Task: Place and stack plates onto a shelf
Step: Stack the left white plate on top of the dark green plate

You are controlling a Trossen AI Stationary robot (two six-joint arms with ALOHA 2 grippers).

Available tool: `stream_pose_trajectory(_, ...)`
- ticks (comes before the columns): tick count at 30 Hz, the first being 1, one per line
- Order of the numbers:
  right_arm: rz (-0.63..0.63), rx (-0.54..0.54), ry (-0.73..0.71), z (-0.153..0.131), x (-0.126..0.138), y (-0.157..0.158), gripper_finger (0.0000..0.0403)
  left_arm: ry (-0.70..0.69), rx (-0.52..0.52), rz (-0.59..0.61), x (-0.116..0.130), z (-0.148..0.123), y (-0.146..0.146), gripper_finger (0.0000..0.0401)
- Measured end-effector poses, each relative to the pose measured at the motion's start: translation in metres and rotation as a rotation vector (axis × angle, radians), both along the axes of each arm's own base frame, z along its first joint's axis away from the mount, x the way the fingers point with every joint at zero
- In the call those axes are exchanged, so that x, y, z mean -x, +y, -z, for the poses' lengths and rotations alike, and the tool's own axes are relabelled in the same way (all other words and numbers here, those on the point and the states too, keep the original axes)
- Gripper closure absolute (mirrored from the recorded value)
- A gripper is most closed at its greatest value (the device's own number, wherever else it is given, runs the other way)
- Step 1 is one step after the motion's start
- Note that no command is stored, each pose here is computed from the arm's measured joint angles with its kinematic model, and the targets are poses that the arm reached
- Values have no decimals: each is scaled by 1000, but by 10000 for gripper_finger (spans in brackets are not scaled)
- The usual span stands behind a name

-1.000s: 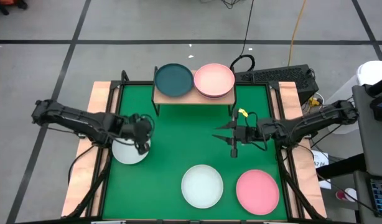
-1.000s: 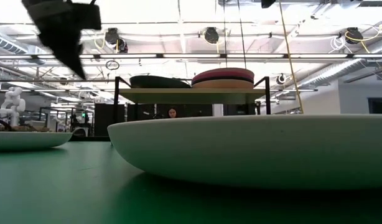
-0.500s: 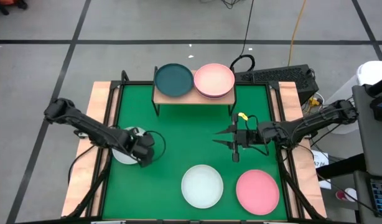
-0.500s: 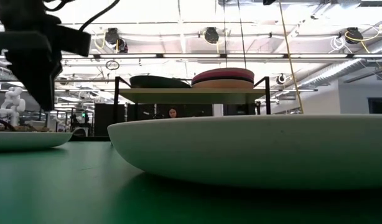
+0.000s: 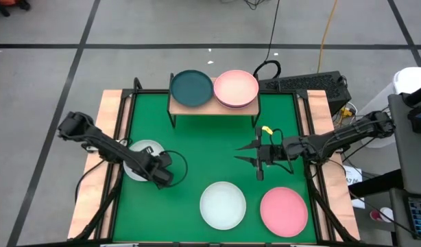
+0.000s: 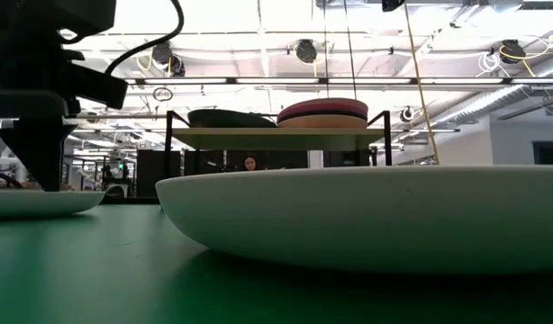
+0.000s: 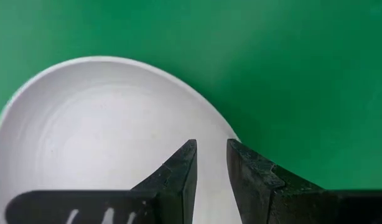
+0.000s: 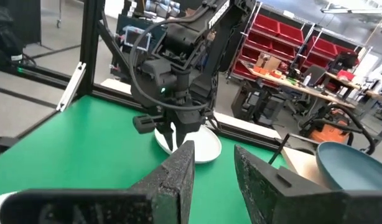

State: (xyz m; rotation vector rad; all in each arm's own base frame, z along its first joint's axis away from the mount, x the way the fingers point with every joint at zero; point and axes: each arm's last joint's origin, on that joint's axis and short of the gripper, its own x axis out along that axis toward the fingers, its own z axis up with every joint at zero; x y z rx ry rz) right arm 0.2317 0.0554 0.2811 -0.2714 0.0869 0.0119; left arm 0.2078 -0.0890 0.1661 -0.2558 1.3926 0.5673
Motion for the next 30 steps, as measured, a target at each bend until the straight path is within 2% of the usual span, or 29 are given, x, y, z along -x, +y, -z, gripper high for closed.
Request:
stream_pose_trajectory(7, 1, -4, -8, -1, 0, 0, 307, 26, -1, -22, -2, 6, -1, 307)
stream_pose_trajectory(11, 2, -4, -9, -1, 0, 0, 307, 31, 19, 11, 0, 4, -1, 307)
stream_pose_trajectory(18, 3, -8, -15, -2, 0, 0, 307, -64, 87, 0, -4, -20, -3, 307)
stream_pose_trajectory(22, 3, -8, -15, -2, 0, 0, 307, -111, 112, -29, -5, -24, -4, 307)
stream_pose_trajectory(30, 4, -30, -12, -1, 0, 0, 307, -41, 88, -109, 0, 0, -3, 307)
